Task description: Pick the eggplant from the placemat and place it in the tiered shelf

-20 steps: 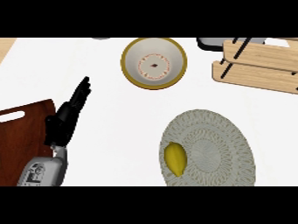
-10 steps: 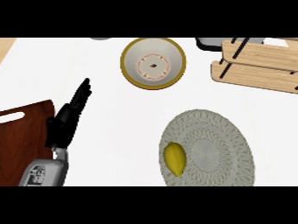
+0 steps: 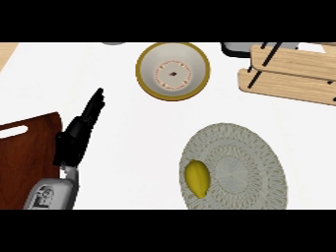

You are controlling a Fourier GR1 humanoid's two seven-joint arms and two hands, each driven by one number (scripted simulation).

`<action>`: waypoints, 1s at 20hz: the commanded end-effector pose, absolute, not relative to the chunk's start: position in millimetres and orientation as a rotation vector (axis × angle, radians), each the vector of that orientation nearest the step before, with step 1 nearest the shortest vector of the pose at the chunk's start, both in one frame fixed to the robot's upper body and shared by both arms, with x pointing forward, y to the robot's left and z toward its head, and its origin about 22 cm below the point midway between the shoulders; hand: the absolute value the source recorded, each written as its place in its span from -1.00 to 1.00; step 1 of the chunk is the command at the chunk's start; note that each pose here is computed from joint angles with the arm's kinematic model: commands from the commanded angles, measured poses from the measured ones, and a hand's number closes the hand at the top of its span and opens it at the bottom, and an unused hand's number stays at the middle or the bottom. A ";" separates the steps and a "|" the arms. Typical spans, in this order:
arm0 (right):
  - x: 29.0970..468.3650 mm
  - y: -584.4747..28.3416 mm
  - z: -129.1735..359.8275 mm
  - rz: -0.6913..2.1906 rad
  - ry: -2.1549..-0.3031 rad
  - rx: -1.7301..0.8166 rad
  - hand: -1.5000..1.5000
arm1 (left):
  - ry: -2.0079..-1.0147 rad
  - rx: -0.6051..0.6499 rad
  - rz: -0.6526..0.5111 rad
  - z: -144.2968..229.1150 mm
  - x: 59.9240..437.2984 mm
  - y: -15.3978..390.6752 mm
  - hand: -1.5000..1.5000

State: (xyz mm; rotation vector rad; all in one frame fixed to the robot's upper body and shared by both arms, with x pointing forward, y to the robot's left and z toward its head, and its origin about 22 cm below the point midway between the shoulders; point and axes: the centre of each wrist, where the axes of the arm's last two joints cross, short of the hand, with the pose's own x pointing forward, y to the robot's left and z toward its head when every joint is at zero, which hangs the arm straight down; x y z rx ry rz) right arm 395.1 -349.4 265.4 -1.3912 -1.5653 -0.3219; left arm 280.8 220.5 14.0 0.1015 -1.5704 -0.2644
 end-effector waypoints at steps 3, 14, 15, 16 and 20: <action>373.5 -361.9 306.2 -0.496 -1.662 -1.312 -1.00 | -1.587 0.108 -0.254 24.9 278.5 221.1 0.00; 288.8 -413.6 354.2 -0.873 -1.530 -1.249 -1.00 | -1.565 0.133 -0.230 12.1 283.2 221.7 0.00; 272.3 -443.1 352.0 -0.850 -1.476 -1.230 -1.00 | -1.560 0.158 -0.222 9.4 269.2 237.4 0.00; 260.9 -442.6 351.6 -0.810 -1.440 -1.256 -1.00 | -1.552 0.129 -0.225 19.7 275.7 238.8 0.00; 215.9 -464.2 348.9 -0.749 -1.361 -1.248 -1.00 | -1.563 0.143 -0.210 23.1 283.4 219.6 0.00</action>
